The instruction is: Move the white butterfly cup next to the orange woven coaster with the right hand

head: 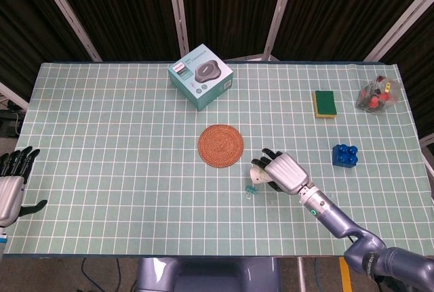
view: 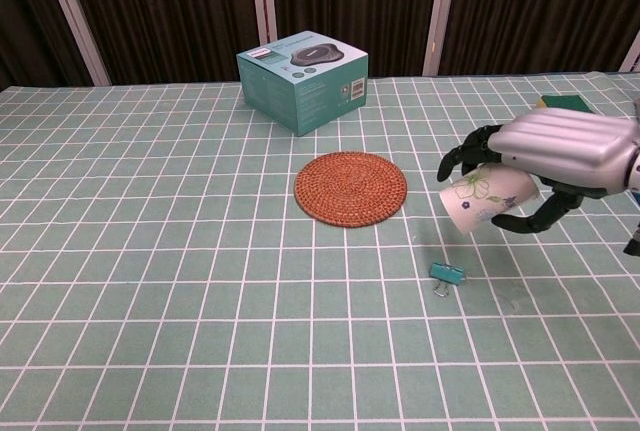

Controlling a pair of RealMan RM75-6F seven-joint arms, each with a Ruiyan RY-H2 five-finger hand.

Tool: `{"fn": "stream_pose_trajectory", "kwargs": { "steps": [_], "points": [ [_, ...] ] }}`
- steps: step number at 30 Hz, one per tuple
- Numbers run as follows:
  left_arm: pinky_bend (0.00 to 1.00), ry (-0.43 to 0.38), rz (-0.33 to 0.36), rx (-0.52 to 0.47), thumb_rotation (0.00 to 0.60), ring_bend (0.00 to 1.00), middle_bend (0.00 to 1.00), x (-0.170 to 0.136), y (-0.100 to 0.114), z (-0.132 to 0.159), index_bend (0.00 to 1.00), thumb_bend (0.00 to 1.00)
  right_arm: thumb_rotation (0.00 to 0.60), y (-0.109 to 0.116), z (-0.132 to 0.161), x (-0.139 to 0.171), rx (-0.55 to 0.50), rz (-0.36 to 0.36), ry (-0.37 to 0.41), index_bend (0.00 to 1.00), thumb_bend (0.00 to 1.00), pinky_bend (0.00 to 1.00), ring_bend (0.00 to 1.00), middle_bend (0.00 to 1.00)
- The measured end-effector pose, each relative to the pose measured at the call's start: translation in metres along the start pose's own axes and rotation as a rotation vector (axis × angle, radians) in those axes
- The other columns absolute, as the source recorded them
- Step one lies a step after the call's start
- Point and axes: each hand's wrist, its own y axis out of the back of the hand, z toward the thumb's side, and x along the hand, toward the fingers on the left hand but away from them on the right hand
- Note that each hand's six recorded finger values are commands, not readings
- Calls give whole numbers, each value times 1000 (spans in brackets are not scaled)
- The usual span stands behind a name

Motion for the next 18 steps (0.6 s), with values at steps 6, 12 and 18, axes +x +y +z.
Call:
{"fn": "stream_pose_trajectory", "kwargs": {
  "steps": [6, 12, 18],
  "points": [
    [0, 2, -5, 2, 600, 0, 0, 0, -2, 0, 0, 0, 600, -14, 0, -7, 10, 5, 19, 197, 177, 373, 90, 320],
    [0, 1, -8, 5, 600, 0, 0, 1, -3, 1, 0, 0, 600, -24, -8, -2, 30, 49, 10, 1, 58, 0, 0, 0],
    [0, 3, -9, 2, 600, 0, 0, 1, -3, 1, 0, 0, 600, -20, -9, 11, 57, 73, -13, 0, 48, 0, 0, 0]
  ]
}}
